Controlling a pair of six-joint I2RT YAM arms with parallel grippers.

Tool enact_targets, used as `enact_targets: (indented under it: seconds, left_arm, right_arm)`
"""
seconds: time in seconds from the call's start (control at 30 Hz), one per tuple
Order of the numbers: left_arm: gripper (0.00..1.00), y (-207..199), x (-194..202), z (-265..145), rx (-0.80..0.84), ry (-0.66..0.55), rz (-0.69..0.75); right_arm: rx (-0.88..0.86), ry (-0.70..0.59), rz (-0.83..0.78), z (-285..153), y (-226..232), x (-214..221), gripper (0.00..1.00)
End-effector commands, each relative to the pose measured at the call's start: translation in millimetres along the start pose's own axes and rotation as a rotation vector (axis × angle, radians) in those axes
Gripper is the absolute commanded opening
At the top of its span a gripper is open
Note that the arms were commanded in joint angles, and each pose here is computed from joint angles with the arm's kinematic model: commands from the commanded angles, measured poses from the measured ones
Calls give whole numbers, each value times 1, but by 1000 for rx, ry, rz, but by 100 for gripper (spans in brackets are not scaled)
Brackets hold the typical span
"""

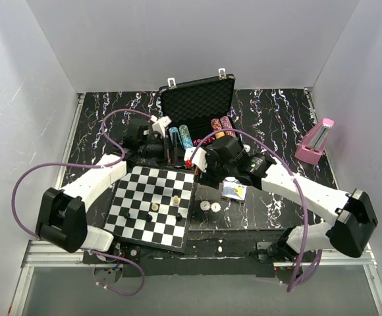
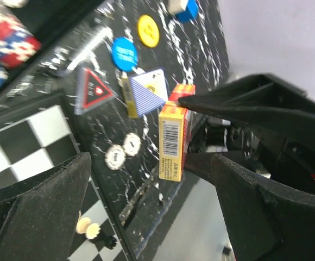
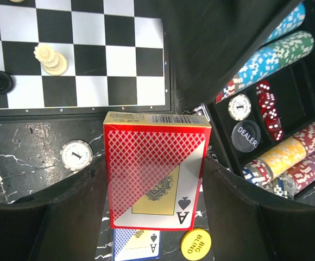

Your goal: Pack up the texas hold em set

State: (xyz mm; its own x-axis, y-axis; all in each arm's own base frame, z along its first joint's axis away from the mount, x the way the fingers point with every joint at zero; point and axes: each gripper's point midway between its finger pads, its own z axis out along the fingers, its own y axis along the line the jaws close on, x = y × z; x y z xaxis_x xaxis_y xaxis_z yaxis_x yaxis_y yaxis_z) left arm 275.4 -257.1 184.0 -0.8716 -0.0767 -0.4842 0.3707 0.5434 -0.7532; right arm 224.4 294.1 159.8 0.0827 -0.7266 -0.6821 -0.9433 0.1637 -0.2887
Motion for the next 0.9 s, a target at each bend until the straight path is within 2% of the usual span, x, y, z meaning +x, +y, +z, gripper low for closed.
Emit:
enact_targets:
  seconds: [0.0, 0.1, 0.23, 0.43, 0.5, 0.57, 0.6, 0.67, 0.73, 0.8, 0.83, 0.87]
  left_arm:
    - [91, -44, 21, 12, 181, 116, 38]
    - [87, -52, 29, 23, 205, 154, 32]
    - [71, -57, 33, 31, 217, 175, 15]
    - [40, -64, 35, 41, 248, 187, -19]
    - [27, -66, 37, 44, 266, 197, -26]
    - [7, -68, 38, 46, 278, 202, -35]
    - [0, -69, 38, 46, 282, 205, -37]
    - [0, -69, 38, 46, 276, 198, -43]
    - [0, -69, 32, 46, 259, 166, -32]
    - [0, -72, 20, 44, 238, 115, 3]
    - [0, -72, 14, 43, 219, 94, 11]
    - [0, -72, 8, 42, 200, 67, 19]
  right_arm:
    - [50, -158, -27, -24, -10, -42, 1]
    - [62, -175, -40, -31, -10, -46, 1]
    - [78, -185, -53, -37, -9, -46, 1]
    - [69, -179, -57, -37, -3, -41, 1]
    - [73, -178, -58, -37, -2, -39, 1]
    - [75, -180, -54, -36, -2, -38, 1]
    - [77, -182, -52, -34, -1, -37, 1]
    - [101, -181, -36, -32, -4, -35, 1]
    - [137, -182, -10, -34, -10, -34, 15]
    - [180, -185, 20, -37, -16, -34, 34]
    - [212, -186, 43, -40, -19, -32, 49]
    - [246, -205, 66, -43, -24, -33, 71]
